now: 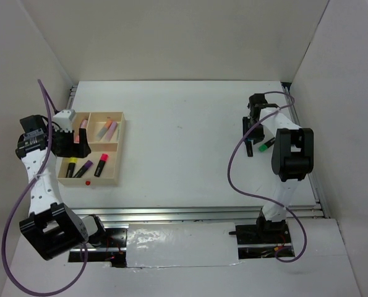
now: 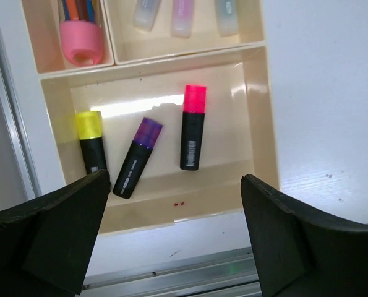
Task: Sort the stationery into containers
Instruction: Grab a piece of stationery with the right arm, then pass the stationery from the right arm to the left
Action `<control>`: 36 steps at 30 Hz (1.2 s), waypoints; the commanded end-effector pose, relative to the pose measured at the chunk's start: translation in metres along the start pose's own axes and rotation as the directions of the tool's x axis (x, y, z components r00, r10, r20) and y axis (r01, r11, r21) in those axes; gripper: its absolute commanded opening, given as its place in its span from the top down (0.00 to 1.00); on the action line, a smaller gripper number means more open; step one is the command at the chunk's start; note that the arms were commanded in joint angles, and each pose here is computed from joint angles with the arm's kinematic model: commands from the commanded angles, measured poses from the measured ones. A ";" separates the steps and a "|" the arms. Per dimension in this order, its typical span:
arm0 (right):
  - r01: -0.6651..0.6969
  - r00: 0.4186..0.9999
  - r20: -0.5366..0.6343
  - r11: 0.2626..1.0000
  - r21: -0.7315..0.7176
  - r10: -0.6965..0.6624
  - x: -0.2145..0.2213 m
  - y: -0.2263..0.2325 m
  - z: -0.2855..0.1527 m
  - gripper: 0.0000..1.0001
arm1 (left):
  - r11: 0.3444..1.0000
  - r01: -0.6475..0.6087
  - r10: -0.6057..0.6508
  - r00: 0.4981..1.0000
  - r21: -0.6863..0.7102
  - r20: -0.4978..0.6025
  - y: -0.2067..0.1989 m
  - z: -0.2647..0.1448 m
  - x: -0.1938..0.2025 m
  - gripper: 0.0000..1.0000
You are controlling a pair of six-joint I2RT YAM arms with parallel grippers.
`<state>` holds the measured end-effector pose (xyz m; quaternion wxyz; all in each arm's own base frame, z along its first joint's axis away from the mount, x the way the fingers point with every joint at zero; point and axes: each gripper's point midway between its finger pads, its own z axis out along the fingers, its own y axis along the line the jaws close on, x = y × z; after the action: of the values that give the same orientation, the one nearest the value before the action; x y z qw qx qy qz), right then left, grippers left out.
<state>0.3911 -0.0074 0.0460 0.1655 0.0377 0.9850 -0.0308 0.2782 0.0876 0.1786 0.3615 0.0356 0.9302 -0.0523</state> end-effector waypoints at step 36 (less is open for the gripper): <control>0.004 0.934 0.283 0.786 -0.618 0.217 -0.010 0.183 -0.191 1.00 | 0.792 -0.152 -0.012 0.964 0.591 0.264 -0.350 0.021 -0.106 0.20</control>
<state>0.3550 0.1727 0.2108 0.3402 0.0044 0.9033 0.2615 0.3226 -0.2325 0.2111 0.3938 0.1666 0.8488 -0.3109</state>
